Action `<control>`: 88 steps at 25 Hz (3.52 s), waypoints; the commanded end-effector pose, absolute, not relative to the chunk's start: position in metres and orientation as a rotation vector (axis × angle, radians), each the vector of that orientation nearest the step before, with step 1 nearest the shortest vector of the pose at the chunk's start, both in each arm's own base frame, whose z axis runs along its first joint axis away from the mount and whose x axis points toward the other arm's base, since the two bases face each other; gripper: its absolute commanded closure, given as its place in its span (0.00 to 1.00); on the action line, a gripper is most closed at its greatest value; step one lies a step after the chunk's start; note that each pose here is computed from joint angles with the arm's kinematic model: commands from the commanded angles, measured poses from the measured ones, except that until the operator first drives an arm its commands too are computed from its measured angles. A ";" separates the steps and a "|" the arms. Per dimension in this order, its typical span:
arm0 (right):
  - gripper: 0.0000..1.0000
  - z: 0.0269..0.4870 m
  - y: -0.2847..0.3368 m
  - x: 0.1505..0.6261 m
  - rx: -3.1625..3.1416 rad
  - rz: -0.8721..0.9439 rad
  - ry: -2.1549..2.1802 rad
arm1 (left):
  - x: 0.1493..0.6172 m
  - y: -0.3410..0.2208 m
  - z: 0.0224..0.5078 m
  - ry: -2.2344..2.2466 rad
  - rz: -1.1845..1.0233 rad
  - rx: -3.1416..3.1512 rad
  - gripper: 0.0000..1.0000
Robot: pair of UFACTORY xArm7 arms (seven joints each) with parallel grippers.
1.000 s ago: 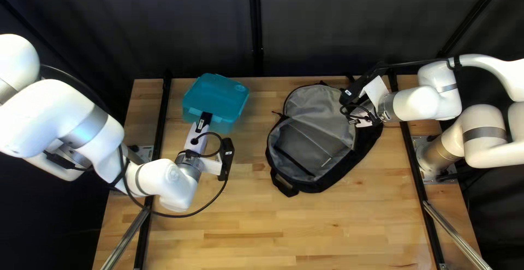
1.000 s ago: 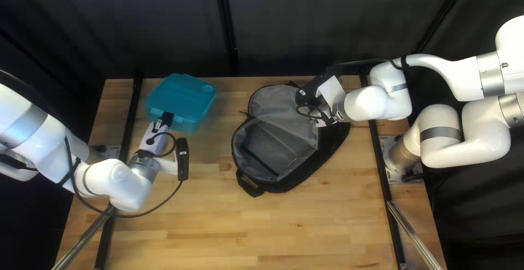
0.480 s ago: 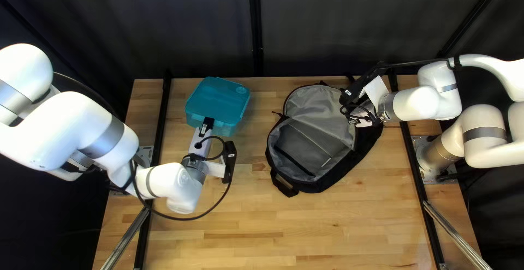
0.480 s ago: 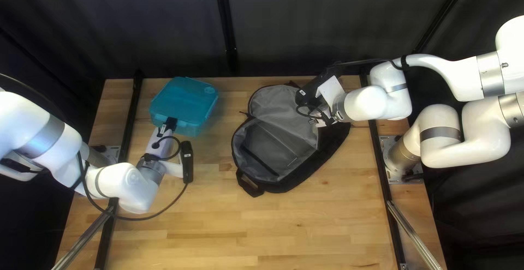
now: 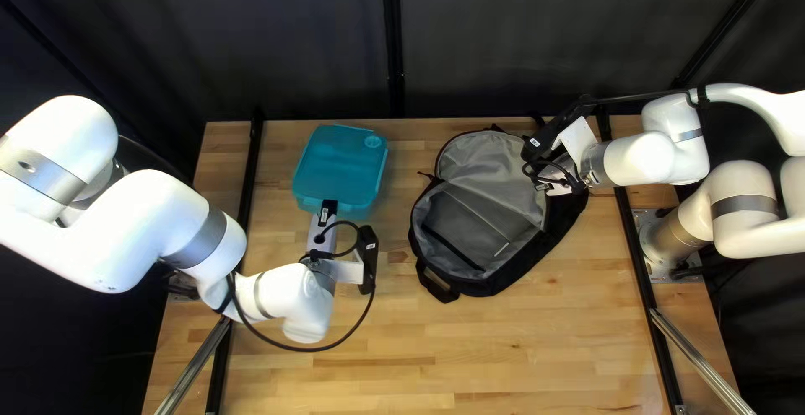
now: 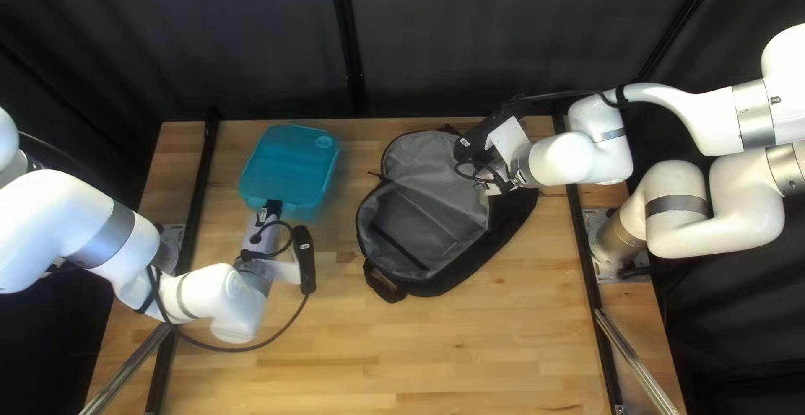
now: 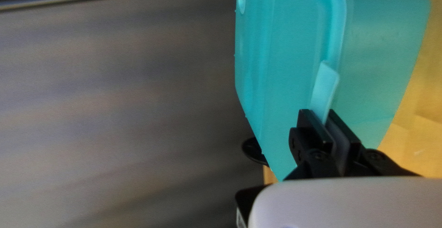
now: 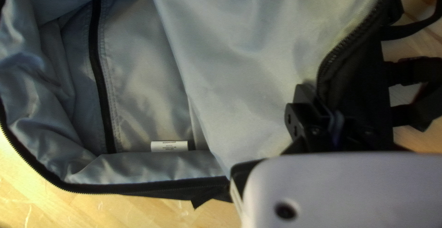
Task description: Remove a lunch box from a kids backpack
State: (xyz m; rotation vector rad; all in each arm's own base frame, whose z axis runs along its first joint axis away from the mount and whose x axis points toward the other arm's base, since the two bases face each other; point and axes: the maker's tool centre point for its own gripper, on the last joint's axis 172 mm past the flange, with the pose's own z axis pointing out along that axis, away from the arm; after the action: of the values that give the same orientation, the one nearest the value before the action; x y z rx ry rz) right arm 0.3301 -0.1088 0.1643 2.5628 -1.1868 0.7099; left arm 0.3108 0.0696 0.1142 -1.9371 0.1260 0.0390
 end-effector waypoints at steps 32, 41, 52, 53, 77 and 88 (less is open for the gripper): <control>1.00 0.164 -0.109 0.330 2.563 0.710 -1.187 | 0.371 -0.009 0.234 -0.444 0.201 -2.560 0.00; 1.00 0.164 -0.109 0.330 2.563 0.710 -1.187 | 0.366 -0.023 0.305 -0.559 0.245 -2.632 0.00; 1.00 0.164 -0.109 0.330 2.563 0.710 -1.187 | 0.365 -0.025 0.307 -0.554 0.239 -2.636 0.00; 1.00 0.164 -0.109 0.330 2.563 0.710 -1.187 | 0.365 -0.025 0.307 -0.554 0.239 -2.636 0.00; 0.00 0.197 -0.067 0.330 2.571 0.761 -1.104 | 0.365 -0.025 0.307 -0.554 0.239 -2.636 0.00; 0.00 0.229 -0.020 0.332 2.588 0.765 -0.988 | 0.365 -0.025 0.307 -0.554 0.239 -2.636 0.00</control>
State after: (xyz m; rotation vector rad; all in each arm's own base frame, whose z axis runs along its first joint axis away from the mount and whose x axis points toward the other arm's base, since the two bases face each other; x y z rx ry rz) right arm 0.3304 -0.0299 0.2259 2.5795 -1.0071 0.7896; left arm 0.3650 -0.0250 0.3065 -2.6364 -0.5543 0.2389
